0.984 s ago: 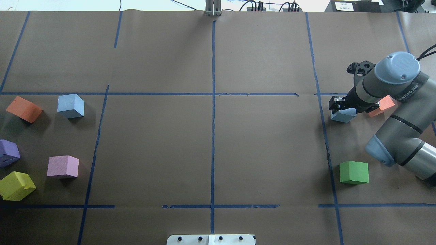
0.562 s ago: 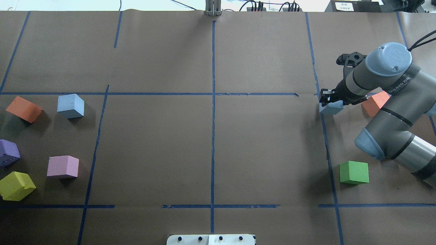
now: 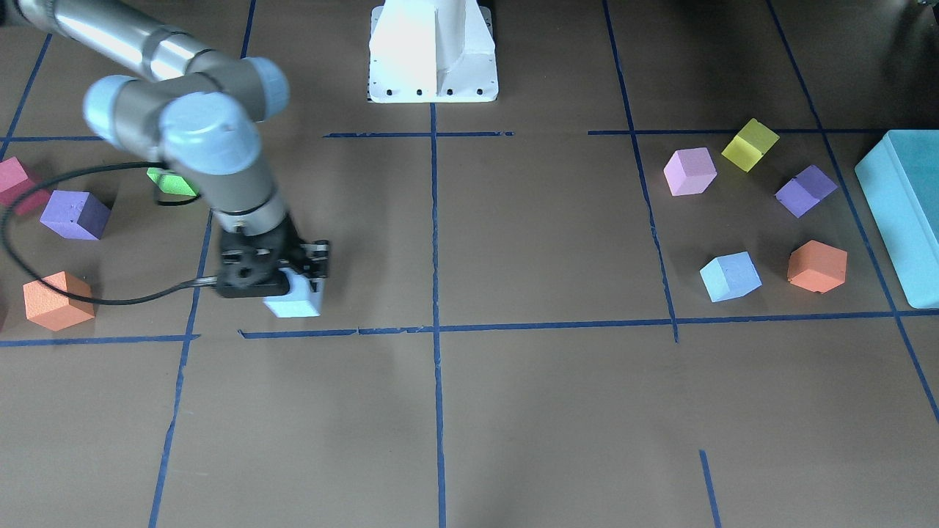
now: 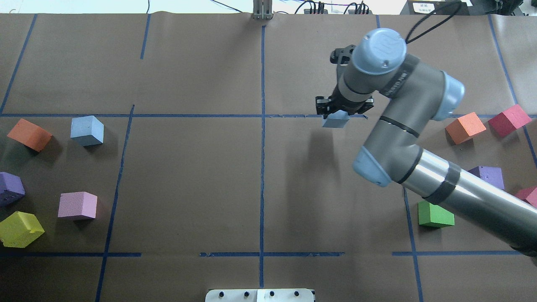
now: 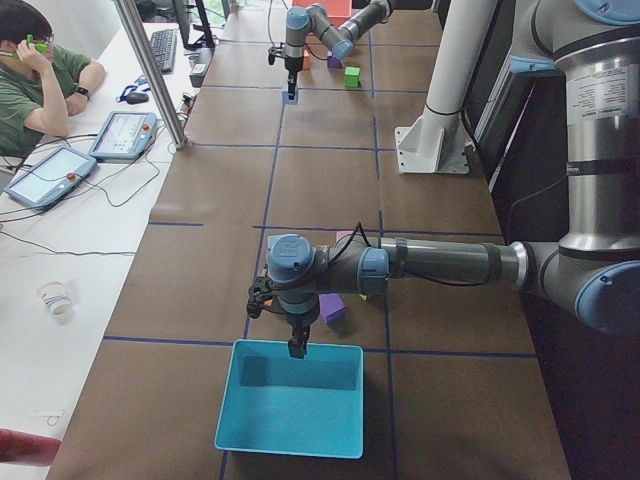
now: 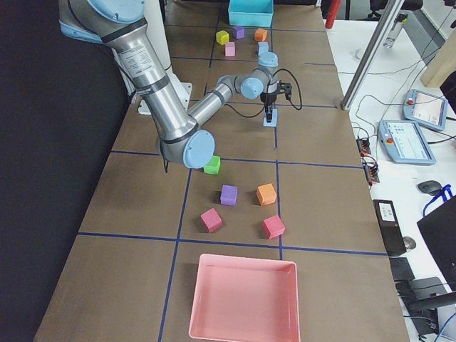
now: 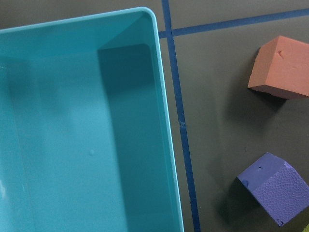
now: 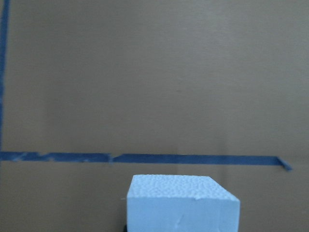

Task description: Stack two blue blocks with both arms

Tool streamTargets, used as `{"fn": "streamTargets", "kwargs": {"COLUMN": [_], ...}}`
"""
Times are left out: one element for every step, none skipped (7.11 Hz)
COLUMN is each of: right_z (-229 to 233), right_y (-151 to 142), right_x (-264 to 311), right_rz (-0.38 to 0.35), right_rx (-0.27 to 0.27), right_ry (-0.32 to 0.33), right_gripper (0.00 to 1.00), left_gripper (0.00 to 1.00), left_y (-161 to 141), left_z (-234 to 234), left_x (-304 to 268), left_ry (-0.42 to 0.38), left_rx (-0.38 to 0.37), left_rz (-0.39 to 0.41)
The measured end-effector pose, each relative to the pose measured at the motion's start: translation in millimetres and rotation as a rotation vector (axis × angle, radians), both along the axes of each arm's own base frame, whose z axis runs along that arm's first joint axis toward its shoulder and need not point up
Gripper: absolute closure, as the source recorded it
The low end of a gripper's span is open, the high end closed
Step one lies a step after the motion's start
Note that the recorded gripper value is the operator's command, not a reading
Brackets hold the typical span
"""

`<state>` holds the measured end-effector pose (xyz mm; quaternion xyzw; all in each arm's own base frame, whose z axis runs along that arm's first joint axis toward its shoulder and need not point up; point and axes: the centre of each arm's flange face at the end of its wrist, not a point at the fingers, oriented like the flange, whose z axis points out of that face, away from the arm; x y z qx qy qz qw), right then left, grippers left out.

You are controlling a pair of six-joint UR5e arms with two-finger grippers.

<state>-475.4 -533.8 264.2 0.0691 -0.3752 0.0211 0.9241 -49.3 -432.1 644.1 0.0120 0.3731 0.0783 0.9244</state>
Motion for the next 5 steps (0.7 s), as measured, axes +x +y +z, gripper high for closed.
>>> {"fn": "streamTargets", "kwargs": {"right_z": [-30.3,-56.6,-78.7,-90.1,-91.6], "right_y": [6.4,10.1,12.2,17.5,24.1], "right_x": [-39.0,-80.7,-117.5,-142.1,-155.9], "right_rz": [-0.001,0.008,0.017,0.013,0.007], "right_rx": [-0.003,-0.015,-0.035,-0.047,-0.05], "right_ry": [0.008,0.021,0.032,0.042,0.052], "right_gripper": [0.84,0.82,0.65,0.01,0.01], "left_gripper": [0.0,0.0,0.0,0.0,0.0], "left_y": [0.2,0.4,0.4,1.4,3.0], "left_z": [-0.6,-0.8,-0.9,-0.2,1.1], "left_x": [0.0,0.0,0.0,0.1,0.1], "left_ry": [0.0,0.0,0.0,0.0,0.0], "left_rx": [0.001,0.001,0.001,0.0,-0.003], "left_rz": [0.0,0.0,0.0,0.0,0.001]}}
